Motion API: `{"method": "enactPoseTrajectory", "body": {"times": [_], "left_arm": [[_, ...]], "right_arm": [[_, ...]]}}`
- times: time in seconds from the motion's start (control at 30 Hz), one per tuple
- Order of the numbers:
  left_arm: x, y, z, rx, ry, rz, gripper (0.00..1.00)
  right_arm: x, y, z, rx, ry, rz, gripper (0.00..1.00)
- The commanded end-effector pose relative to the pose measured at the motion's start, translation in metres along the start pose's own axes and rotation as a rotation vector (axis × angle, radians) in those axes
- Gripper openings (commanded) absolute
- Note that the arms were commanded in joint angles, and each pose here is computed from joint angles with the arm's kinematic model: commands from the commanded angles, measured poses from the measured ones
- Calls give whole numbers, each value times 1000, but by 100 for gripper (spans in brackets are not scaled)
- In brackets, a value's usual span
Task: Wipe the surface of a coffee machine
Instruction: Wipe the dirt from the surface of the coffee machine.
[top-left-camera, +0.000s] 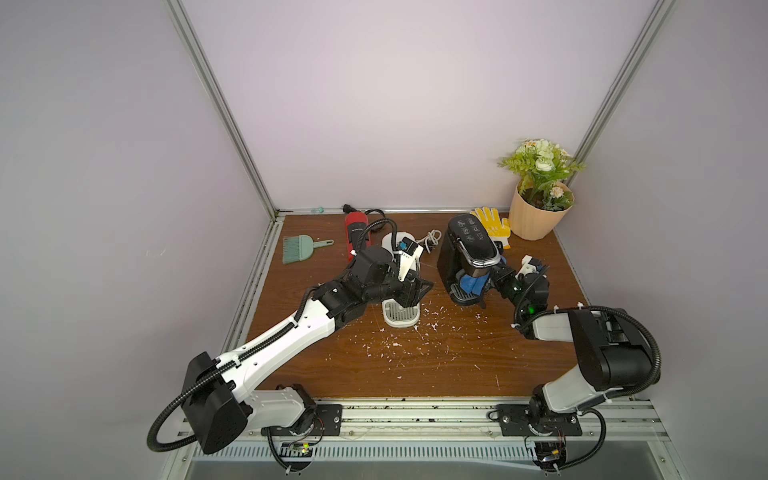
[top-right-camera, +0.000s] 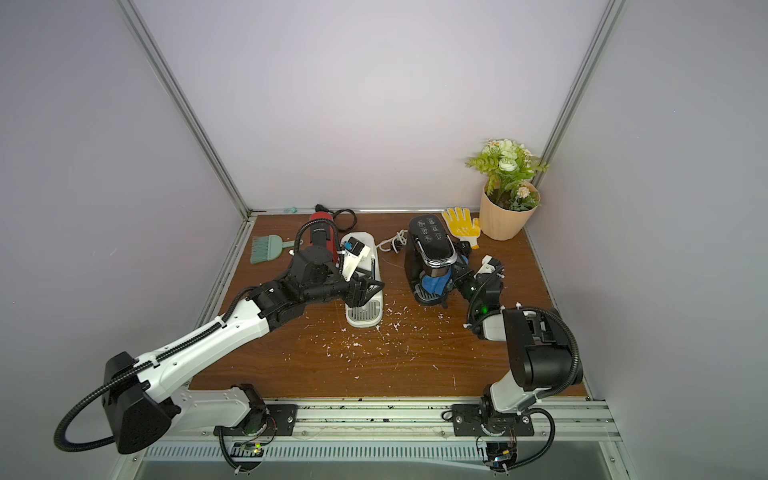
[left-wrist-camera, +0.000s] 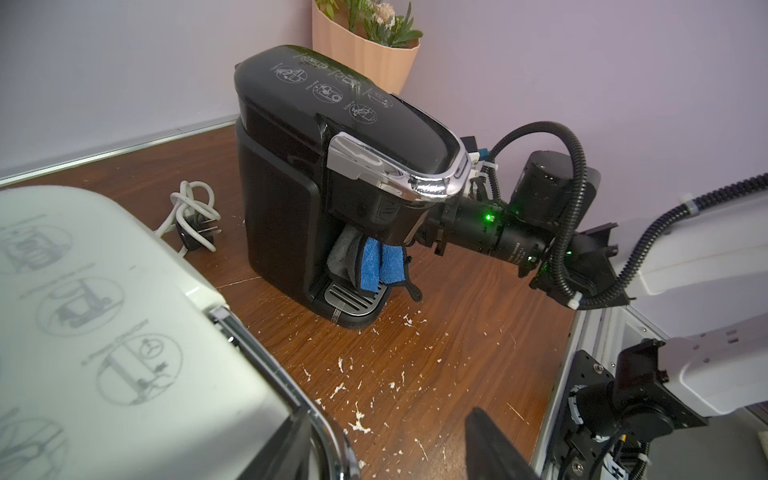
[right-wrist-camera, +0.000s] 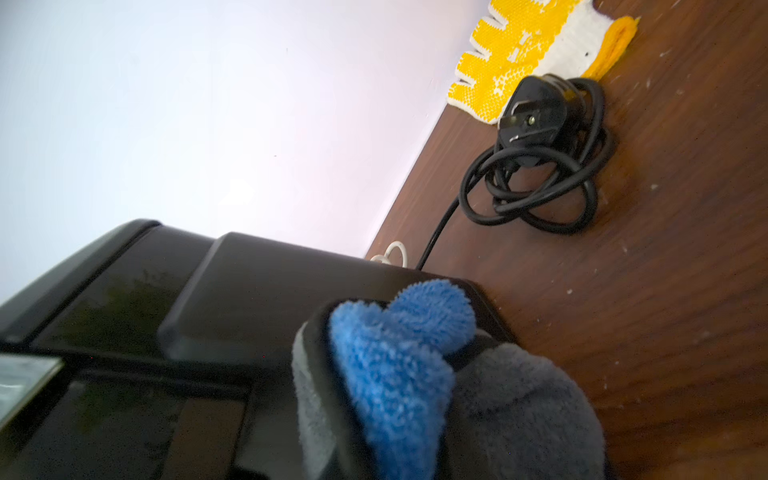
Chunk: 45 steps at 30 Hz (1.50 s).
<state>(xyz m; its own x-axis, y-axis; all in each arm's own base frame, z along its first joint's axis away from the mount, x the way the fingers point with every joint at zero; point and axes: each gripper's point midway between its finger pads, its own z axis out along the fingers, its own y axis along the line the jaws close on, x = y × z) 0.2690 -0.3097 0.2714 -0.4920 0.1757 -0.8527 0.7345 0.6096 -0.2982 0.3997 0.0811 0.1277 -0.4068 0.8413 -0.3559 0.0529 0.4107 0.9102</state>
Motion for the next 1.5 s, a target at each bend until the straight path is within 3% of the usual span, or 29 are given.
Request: {"method": "enactPoseTrajectory", "body": {"times": [0.0, 0.13, 0.4, 0.6, 0.93, 1.27, 1.47], "left_arm": [[15, 4, 4, -13, 46, -26, 61], [16, 3, 9, -1, 49, -31, 61], [14, 1, 6, -1, 45, -33, 61], [15, 2, 1, -16, 45, -32, 61], [14, 1, -1, -16, 48, -36, 61], [10, 15, -5, -108, 47, -48, 62], [-4, 44, -39, -329, 0, -130, 64]], "right_arm": [[21, 17, -12, -50, 59, -5, 4], [46, 28, -15, -71, 122, -16, 5], [69, 47, 15, -184, 199, 21, 4], [60, 39, 25, -205, 141, 53, 5], [6, 14, 34, -114, -30, 27, 4], [-24, 30, 5, -20, -60, -139, 4], [-29, 48, -39, 63, -71, -295, 4]]}}
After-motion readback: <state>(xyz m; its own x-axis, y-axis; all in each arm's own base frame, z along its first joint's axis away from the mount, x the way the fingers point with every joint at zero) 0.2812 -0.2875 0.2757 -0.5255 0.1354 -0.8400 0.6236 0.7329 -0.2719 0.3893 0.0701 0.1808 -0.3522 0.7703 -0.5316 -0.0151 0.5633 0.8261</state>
